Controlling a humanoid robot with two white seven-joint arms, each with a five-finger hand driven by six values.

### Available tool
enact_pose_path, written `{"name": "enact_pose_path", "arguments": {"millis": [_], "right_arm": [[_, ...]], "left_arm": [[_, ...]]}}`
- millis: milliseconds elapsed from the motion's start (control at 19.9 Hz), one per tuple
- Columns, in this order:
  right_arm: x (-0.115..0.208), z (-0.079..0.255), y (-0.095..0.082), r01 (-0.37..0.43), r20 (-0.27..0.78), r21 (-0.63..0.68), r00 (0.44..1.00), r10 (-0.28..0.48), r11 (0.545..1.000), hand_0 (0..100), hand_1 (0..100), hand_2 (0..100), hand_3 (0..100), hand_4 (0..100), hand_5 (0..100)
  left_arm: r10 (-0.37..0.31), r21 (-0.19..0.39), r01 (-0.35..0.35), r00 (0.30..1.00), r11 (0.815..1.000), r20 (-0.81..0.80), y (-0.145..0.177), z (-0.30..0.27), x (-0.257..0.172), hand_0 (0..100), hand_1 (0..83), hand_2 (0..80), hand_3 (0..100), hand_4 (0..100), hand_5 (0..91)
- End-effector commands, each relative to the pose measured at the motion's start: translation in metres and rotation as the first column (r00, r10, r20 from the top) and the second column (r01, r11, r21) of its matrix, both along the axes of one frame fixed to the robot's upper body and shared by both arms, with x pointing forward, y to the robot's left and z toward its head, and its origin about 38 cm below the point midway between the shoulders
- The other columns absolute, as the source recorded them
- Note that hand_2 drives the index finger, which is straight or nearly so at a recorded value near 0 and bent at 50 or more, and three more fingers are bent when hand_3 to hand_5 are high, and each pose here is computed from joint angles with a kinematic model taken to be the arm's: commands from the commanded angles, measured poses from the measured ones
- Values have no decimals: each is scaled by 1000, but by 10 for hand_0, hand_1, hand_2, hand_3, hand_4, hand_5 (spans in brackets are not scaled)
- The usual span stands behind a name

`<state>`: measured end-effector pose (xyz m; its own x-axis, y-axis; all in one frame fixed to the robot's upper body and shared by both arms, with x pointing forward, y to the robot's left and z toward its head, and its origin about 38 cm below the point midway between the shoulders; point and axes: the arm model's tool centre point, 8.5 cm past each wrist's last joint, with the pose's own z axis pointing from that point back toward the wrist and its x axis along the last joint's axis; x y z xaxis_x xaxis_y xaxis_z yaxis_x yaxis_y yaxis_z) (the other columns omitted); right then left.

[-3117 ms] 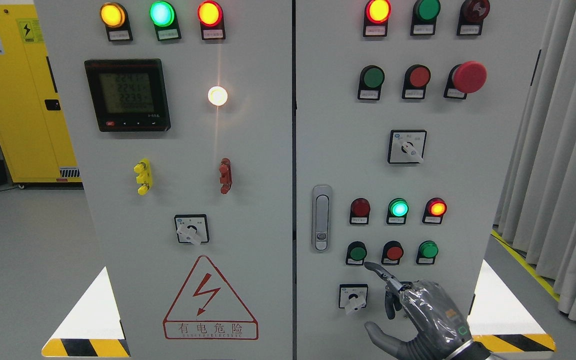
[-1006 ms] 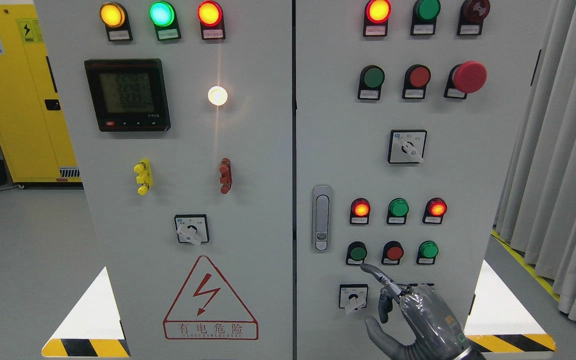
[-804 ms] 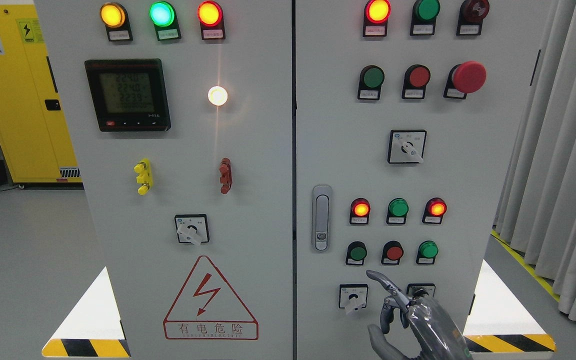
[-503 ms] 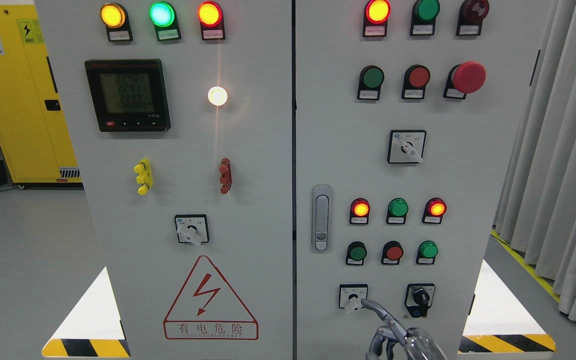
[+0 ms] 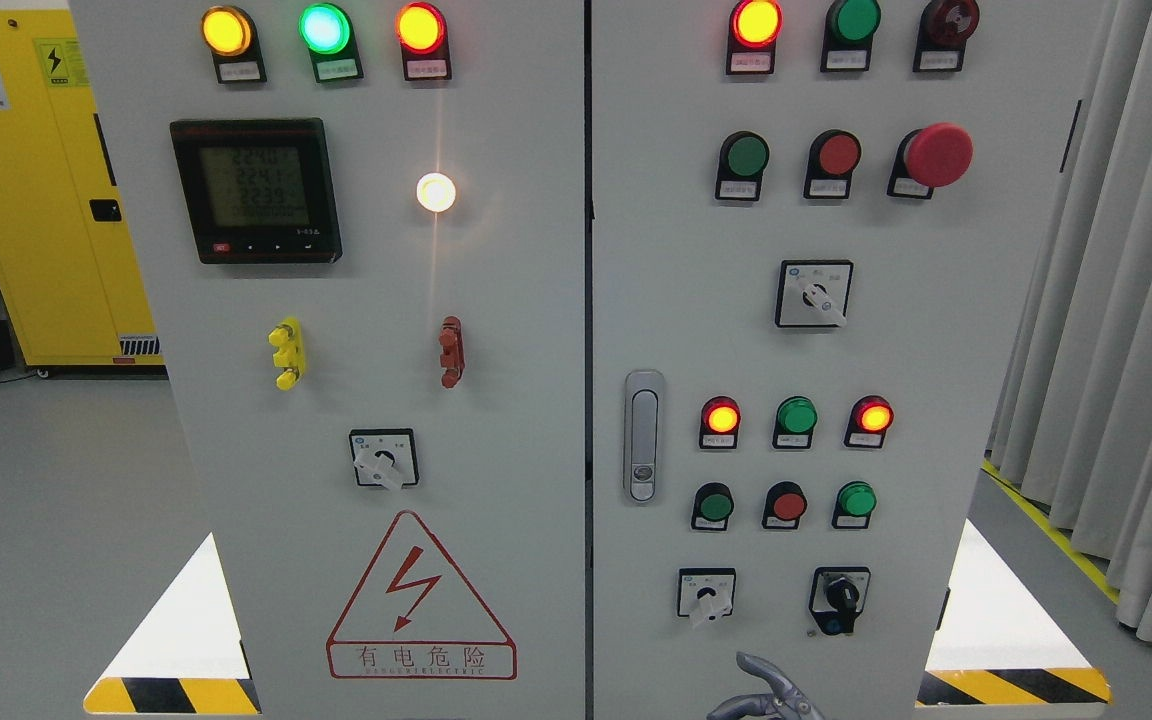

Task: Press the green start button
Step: 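Withdraw the right hand downward away from the cabinet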

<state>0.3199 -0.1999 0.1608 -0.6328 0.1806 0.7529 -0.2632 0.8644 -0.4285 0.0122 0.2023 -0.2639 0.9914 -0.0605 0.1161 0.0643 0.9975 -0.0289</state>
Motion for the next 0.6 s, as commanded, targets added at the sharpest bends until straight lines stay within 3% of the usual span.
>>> {"name": "enact_pose_path", "arguments": {"millis": [0, 553], "right_arm": [[-1, 5, 1, -1, -2, 60, 1000, 1, 998, 459, 510, 0, 0, 0, 0], [8, 5, 1, 2, -14, 62, 1000, -2, 998, 364, 516, 0, 0, 0, 0]], "left_arm": [[-2, -4, 2, 999, 1000, 53, -1, 1, 27, 120, 556, 0, 0, 0, 0], [-2, -4, 2, 999, 1000, 53, -1, 1, 27, 120, 556, 0, 0, 0, 0]]}}
